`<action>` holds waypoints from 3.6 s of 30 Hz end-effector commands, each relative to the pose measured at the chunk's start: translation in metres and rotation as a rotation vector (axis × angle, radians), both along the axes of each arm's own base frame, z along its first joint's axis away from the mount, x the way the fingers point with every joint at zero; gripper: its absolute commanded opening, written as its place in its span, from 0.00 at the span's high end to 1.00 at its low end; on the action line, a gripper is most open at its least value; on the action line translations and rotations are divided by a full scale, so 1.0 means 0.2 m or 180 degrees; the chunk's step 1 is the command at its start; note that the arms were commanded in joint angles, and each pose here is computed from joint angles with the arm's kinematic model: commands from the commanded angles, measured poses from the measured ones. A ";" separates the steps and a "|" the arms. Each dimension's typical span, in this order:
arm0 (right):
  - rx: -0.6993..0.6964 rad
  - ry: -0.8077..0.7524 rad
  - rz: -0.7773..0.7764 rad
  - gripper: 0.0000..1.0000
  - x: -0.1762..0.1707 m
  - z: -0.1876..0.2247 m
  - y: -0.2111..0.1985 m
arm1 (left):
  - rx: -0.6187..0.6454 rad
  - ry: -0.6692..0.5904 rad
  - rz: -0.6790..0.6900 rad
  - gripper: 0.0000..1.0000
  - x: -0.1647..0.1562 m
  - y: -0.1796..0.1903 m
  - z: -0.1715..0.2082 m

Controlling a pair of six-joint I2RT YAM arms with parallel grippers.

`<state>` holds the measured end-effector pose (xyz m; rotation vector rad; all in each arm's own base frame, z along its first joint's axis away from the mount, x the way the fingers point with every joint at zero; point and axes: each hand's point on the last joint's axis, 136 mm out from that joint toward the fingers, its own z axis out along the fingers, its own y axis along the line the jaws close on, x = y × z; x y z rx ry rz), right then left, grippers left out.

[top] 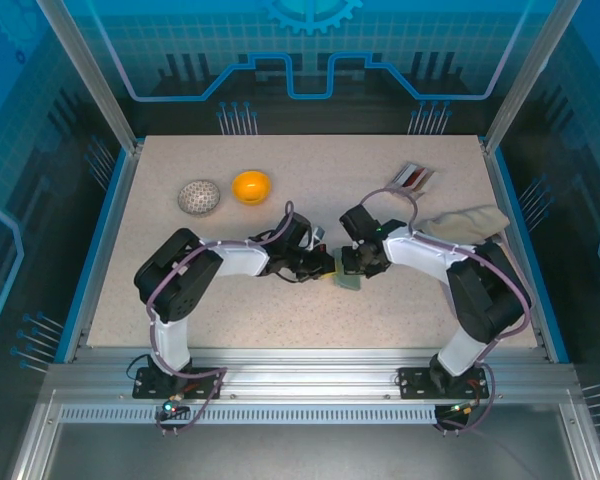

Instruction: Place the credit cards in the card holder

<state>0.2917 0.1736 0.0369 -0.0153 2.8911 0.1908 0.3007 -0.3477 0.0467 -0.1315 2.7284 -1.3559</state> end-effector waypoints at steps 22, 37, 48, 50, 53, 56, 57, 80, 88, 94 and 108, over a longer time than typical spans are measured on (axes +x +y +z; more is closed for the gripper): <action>-0.0341 0.0405 -0.0171 0.77 -0.19 -0.03 -0.27 | 0.0236 0.0296 0.0091 0.95 -0.22 0.18 -0.06; 0.0914 -0.0008 0.0203 0.56 -0.01 0.35 0.03 | 0.0432 0.0117 0.0052 0.65 -0.21 0.20 0.01; 0.0236 0.0544 0.0291 0.60 -0.17 0.02 0.02 | 0.0527 0.0204 0.0040 0.50 -0.19 0.20 -0.07; 0.0073 0.0581 0.0265 0.68 -0.18 0.00 -0.03 | 0.0545 0.0242 0.0013 0.51 -0.19 0.19 -0.09; -0.0050 0.0668 0.0285 0.73 -0.22 -0.04 -0.07 | 0.0596 0.0286 0.0003 0.52 -0.19 0.19 -0.11; -0.0161 0.0762 0.0239 0.73 -0.26 -0.09 -0.11 | 0.0643 0.0332 0.0000 0.54 -0.19 0.20 -0.13; -0.0219 0.0798 0.0216 0.73 -0.27 -0.11 -0.13 | 0.0679 0.0356 0.0001 0.56 -0.20 0.20 -0.15; 0.0457 -0.0747 -0.0484 0.30 0.32 0.62 -0.39 | 0.0731 -0.0131 0.0167 0.56 -0.11 0.24 0.08; 0.0448 -0.0880 -0.1384 0.00 0.77 0.70 -0.91 | 0.0867 -0.0458 0.0235 0.51 -0.02 0.27 0.19; 0.0565 -0.0819 -0.1678 0.00 1.06 0.60 -1.09 | 0.0950 -0.0543 0.0269 0.48 0.02 0.30 0.23; 0.0984 -0.0483 -0.1878 0.03 1.47 0.27 -1.18 | 0.0990 -0.0413 0.0344 0.47 0.06 0.37 0.18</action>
